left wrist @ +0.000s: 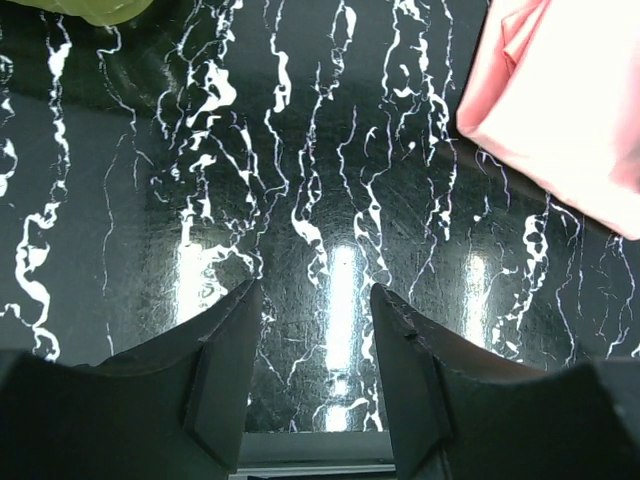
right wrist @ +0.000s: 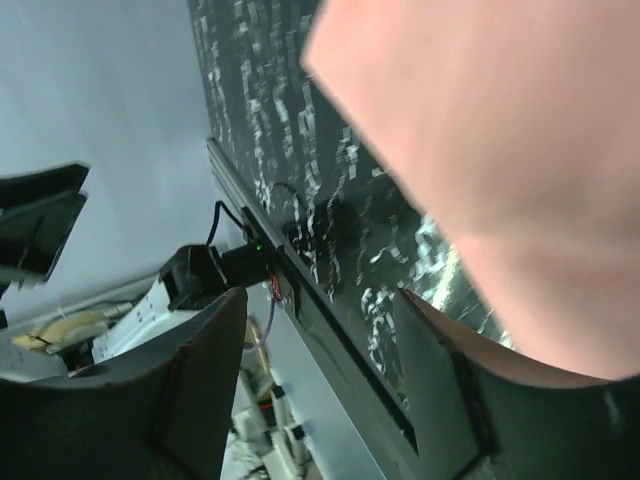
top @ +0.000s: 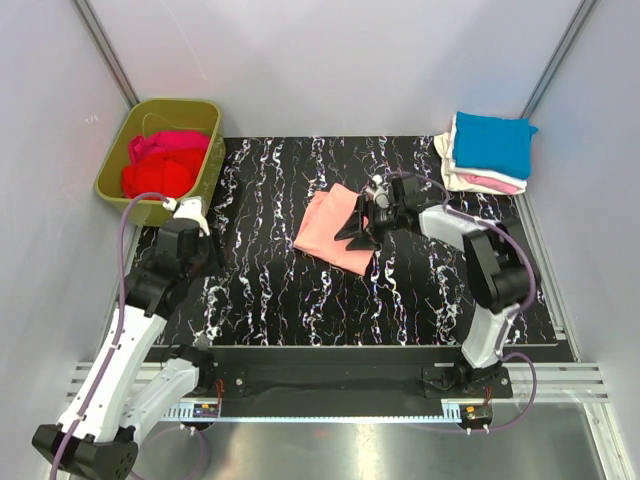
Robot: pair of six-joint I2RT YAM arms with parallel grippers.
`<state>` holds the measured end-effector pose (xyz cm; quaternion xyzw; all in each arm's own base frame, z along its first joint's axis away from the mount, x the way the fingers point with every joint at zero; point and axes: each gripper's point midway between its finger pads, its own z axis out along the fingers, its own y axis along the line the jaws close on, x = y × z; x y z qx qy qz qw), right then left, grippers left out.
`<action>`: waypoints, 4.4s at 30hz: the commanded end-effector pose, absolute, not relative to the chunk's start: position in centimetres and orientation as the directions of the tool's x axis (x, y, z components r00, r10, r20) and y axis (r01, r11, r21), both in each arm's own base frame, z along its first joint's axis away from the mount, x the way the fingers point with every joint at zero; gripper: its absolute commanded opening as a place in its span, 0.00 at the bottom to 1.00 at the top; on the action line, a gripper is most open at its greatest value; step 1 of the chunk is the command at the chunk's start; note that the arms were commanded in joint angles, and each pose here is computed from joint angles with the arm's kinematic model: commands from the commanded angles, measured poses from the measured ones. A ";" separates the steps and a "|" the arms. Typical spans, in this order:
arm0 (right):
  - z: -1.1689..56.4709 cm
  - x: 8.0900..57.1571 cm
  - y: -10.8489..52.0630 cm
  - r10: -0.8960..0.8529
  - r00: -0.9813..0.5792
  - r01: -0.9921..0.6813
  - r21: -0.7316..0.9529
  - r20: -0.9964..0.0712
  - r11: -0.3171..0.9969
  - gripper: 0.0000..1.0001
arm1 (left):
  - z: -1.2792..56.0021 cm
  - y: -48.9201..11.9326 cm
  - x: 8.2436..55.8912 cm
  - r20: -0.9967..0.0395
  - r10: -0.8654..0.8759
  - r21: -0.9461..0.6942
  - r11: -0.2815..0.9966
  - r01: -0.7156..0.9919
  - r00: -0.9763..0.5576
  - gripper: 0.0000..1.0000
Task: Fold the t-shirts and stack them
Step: Fold the tshirt, then neatly place the folded tshirt to the corner
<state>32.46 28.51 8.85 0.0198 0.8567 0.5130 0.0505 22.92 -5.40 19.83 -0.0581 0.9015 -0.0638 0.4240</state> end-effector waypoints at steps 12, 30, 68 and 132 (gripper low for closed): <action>9.4 28.3 25.5 0.020 -0.999 -0.023 0.822 -0.042 0.568 0.52 | 21.1 -4.5 23.5 -0.803 -0.191 -0.168 0.981 -0.093 -0.564 0.57; 3.4 30.7 22.0 0.058 -0.994 0.108 0.755 0.092 0.647 0.43 | 21.0 -4.3 23.5 -0.805 -0.194 -0.164 0.981 -0.104 -0.560 0.57; 6.0 47.2 15.1 0.453 -0.876 0.209 0.714 -0.167 0.668 0.91 | 20.9 -4.8 23.5 -0.804 -0.187 -0.173 0.982 -0.079 -0.565 0.57; 31.2 56.9 -4.0 0.168 -0.516 -0.025 0.212 -0.840 0.977 0.00 | 20.4 -4.5 23.3 -0.794 -0.189 -0.165 0.982 -0.093 -0.577 0.56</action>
